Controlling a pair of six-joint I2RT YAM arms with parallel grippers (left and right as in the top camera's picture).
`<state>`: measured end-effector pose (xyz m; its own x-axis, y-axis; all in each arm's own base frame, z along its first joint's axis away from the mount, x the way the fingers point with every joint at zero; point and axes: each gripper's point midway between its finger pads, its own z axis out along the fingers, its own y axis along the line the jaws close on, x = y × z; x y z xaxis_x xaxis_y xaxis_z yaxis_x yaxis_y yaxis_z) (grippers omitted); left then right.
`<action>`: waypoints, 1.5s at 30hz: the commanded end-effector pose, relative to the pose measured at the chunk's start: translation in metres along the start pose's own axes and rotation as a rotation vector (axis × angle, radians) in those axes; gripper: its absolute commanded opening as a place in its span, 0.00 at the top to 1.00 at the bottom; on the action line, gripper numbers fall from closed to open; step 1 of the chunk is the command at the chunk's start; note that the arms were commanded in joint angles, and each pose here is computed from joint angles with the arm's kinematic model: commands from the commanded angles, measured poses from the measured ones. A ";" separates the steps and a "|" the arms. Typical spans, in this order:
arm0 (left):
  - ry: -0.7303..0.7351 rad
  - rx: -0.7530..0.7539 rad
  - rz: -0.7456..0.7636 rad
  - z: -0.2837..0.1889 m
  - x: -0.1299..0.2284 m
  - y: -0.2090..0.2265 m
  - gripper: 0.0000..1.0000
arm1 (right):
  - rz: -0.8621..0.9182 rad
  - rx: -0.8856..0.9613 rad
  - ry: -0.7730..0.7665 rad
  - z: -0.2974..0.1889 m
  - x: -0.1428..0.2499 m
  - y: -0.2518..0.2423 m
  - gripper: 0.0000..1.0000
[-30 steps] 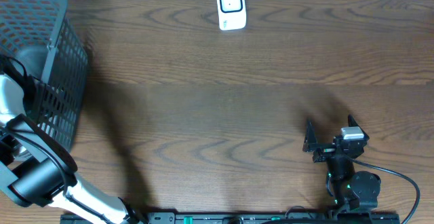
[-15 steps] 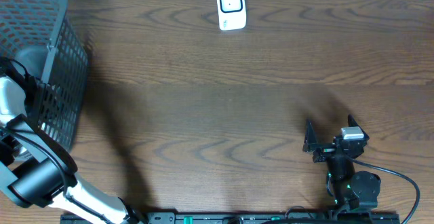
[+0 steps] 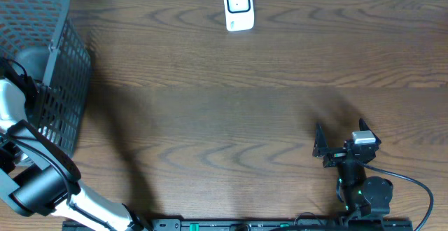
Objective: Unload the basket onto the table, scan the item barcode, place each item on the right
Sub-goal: 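Grasp a packaged item inside the basket with the left gripper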
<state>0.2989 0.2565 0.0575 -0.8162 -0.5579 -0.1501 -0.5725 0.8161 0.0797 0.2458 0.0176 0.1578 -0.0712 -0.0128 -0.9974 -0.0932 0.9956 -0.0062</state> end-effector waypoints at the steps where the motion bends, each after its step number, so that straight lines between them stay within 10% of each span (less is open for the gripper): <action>1: 0.006 0.056 -0.037 -0.001 0.003 -0.010 0.93 | -0.004 0.010 0.000 0.000 0.000 -0.002 0.01; 25: -0.974 0.377 -0.294 -0.299 -0.079 -0.021 0.93 | -0.004 0.010 0.000 0.000 0.000 -0.002 0.01; 36: -1.140 0.595 -0.417 -0.374 -0.066 -0.029 0.93 | -0.004 0.010 0.000 0.000 0.000 -0.002 0.01; 45: -1.174 0.868 -0.139 -0.418 -0.052 -0.094 0.93 | -0.004 0.010 0.000 0.000 0.000 -0.002 0.01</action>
<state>0.3592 0.1882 0.4416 0.0514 -0.5604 -0.8266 -0.2566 0.7925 -0.5532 0.2458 0.0176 0.1578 -0.0712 -0.0128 -0.9974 -0.0932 0.9956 -0.0062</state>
